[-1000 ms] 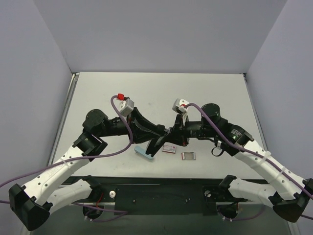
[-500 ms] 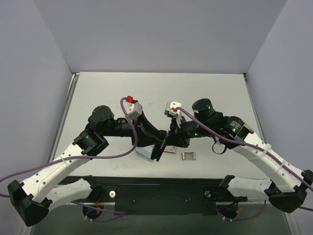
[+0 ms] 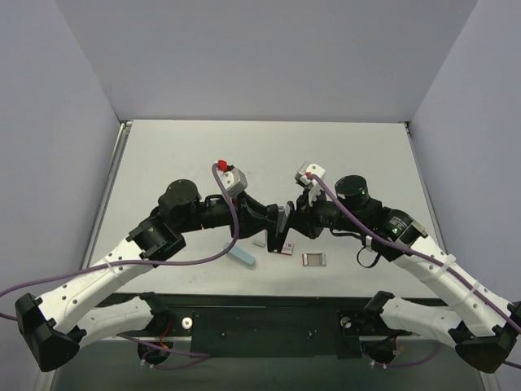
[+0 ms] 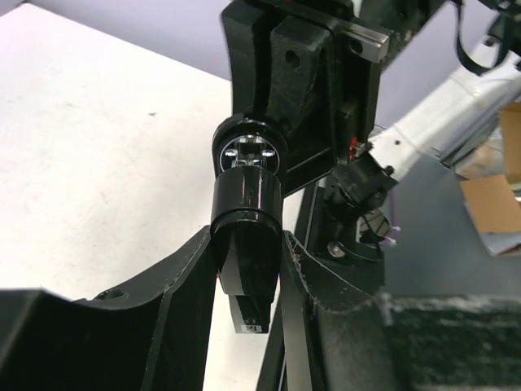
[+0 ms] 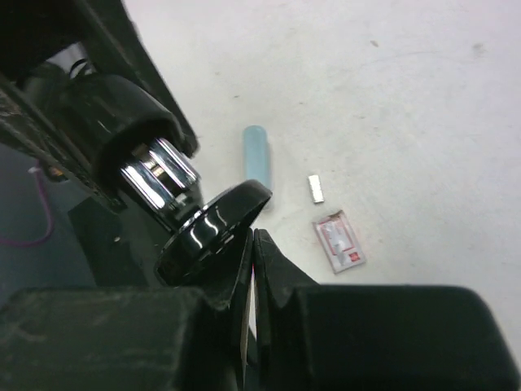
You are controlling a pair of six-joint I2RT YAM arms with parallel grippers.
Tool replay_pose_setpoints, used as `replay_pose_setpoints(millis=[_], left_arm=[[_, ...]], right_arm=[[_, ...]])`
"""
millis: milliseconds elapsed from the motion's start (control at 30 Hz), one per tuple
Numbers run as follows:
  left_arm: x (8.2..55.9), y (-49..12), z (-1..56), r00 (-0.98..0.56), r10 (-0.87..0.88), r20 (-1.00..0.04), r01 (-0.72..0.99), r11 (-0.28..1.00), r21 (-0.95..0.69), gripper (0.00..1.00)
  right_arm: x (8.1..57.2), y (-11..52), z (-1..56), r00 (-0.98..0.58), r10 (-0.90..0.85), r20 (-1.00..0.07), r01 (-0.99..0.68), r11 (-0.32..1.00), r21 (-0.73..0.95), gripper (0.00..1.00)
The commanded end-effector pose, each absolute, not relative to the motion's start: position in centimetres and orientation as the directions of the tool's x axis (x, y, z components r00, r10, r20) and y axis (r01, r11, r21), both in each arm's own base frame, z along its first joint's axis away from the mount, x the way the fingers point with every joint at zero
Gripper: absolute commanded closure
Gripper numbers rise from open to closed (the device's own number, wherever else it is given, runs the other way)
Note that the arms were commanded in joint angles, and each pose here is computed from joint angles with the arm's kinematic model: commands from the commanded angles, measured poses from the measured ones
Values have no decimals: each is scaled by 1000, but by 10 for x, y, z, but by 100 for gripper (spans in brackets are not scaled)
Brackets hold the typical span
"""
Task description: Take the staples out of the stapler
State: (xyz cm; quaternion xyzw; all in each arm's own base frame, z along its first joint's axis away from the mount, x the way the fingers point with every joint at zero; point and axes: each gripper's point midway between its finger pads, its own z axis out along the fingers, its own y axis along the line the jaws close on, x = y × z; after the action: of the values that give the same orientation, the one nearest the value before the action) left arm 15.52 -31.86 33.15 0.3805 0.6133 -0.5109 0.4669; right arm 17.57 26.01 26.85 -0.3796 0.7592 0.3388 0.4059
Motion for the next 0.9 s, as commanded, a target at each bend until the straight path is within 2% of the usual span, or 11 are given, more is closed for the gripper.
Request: replay_pose_setpoints(millis=[0,200,367,567,867], left_arm=[[169,-319,368,-201,-105,-974,936,273,-222,100],[217,-294,367,-190,-111,-976,811,543,-219,100],[269,-268,359,-211,-79,-974,649,734,-200,100],[330,-222,344,-253,-65,-965,456,872,-178,100],[400,-173,279,-432,-67,-899,202,965,-169,100]], right_arm=[[212,250,301,-309,-123,-943,-763,624,169,100],[238,211,278,-359,-68,-931,-560,814,156,100],[246,191,267,-388,-31,-921,-445,881,158,100],[243,192,243,-446,-10,-895,-420,886,199,100],[235,215,221,-508,-1,-861,-475,835,279,100]])
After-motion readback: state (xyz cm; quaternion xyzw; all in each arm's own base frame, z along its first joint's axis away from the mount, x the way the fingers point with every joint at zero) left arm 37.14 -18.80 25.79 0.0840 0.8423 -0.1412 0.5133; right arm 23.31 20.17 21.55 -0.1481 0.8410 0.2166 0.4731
